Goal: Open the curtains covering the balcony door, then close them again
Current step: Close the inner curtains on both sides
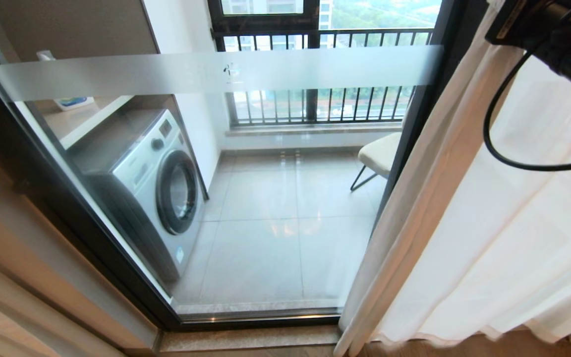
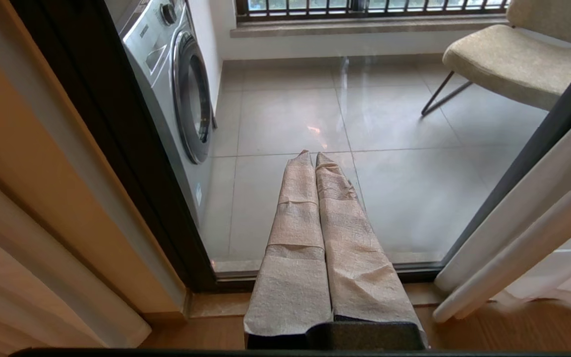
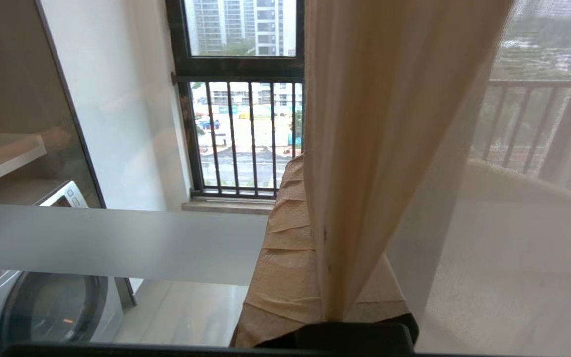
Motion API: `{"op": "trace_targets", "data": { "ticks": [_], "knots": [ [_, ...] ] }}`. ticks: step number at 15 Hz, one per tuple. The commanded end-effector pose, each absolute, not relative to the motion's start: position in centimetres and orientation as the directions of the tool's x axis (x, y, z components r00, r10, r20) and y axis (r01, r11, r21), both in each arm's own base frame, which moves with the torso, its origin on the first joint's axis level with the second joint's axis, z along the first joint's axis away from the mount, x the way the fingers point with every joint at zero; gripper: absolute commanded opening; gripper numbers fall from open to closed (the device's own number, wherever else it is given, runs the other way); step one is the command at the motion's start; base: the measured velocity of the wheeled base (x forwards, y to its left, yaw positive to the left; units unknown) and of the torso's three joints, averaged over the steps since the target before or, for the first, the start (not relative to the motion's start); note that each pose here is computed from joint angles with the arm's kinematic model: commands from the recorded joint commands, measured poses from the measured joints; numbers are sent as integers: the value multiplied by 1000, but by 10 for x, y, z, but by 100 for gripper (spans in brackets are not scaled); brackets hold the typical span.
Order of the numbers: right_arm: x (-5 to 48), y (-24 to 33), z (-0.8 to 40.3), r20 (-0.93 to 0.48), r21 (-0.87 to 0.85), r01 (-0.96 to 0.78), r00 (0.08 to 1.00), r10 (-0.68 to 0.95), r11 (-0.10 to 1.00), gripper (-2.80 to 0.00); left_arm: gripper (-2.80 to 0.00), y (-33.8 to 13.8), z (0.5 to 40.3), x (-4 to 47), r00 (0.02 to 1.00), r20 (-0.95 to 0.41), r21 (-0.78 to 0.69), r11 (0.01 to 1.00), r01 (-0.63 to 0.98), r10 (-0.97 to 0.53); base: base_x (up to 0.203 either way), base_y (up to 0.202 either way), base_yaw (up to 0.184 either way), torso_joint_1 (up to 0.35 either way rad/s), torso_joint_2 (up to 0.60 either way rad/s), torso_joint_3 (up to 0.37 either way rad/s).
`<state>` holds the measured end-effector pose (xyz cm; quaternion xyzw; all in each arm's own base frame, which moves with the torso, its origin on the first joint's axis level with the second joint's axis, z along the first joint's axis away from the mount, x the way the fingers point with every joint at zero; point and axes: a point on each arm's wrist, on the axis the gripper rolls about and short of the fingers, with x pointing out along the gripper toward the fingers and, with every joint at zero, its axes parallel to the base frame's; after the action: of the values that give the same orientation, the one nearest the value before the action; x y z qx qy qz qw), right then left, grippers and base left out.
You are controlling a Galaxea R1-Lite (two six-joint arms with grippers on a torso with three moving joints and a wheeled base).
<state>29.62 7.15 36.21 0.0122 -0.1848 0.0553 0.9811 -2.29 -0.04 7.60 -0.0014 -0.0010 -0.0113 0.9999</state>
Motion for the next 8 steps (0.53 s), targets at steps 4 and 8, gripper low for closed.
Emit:
{"op": "trace_targets", "data": {
  "ticks": [4,8],
  "knots": [
    [294,71,365,377,-16,-106,920,104,994,-280,-280,0,76,-23,1000,3,-3,1000,23,-23,0,0,0,0,0,0],
    [292,78,365,380,-19,-125,917,123,992,-280,-280,0,76,-23,1000,3,-3,1000,23,-23,0,0,0,0,0,0]
  ]
}}
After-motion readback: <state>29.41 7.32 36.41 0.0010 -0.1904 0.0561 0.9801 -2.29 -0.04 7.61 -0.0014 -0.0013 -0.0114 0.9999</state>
